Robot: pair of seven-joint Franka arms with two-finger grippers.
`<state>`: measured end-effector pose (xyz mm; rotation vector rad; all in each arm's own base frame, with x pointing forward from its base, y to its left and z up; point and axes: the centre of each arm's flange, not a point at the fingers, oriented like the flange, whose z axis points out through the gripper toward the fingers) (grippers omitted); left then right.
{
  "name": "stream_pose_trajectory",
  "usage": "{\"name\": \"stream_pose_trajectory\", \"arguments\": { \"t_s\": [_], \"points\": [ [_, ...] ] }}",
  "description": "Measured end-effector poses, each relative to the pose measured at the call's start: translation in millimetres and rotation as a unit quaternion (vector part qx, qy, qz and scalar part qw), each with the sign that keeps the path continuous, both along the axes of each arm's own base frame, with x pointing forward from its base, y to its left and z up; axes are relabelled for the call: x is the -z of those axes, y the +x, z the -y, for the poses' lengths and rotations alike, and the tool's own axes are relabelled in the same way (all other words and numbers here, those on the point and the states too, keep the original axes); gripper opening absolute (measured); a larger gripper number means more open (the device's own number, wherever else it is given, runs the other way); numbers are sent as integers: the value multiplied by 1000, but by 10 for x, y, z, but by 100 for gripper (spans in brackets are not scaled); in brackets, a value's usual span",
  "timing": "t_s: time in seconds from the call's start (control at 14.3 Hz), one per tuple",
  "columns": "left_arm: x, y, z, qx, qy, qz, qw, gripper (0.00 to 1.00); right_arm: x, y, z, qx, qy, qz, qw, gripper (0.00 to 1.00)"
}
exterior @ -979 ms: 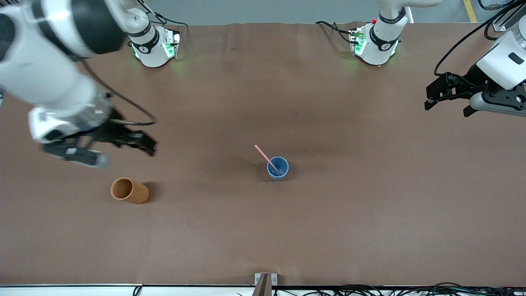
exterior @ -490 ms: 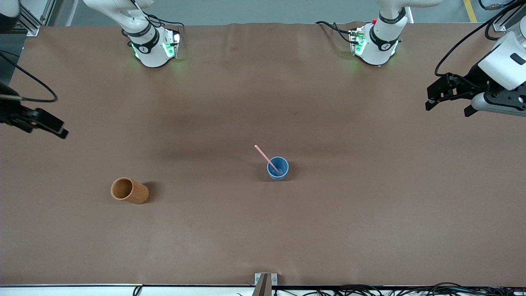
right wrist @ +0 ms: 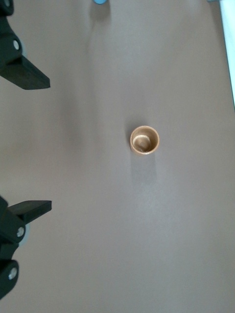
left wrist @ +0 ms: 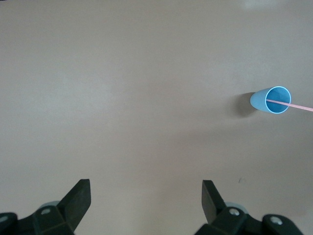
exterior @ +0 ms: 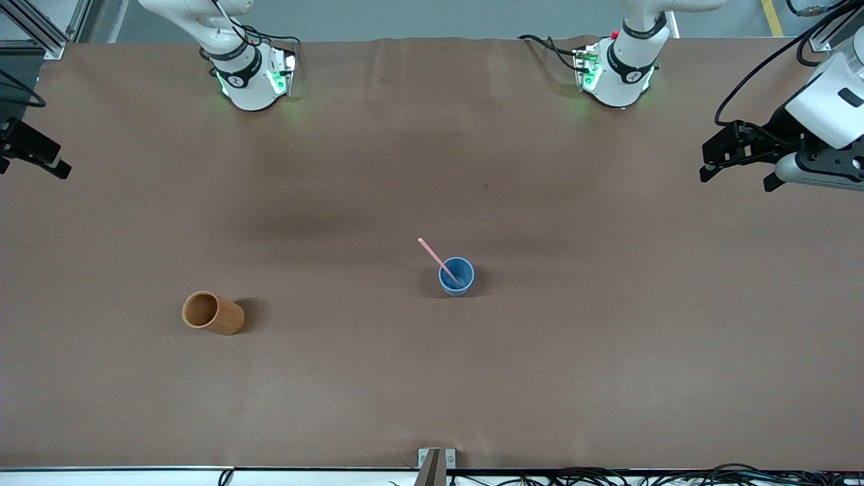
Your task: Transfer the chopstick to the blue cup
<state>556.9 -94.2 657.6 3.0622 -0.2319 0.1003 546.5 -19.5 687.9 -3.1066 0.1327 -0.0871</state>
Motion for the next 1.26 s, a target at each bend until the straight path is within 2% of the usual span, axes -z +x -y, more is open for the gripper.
{"name": "stream_pose_trajectory", "arguments": {
  "t_s": [0.21,0.7,1.26],
  "points": [
    [5,1,0,0,0,-1,1000,100,15,7,-47,-23,-1,-1,1000,100],
    [14,3,1,-2,0,-2,1000,100,1,8,-200,-38,-1,1,999,100],
    [15,3,1,-3,0,-2,1000,100,76,2,-265,-23,0,-12,1000,100]
  ]
}}
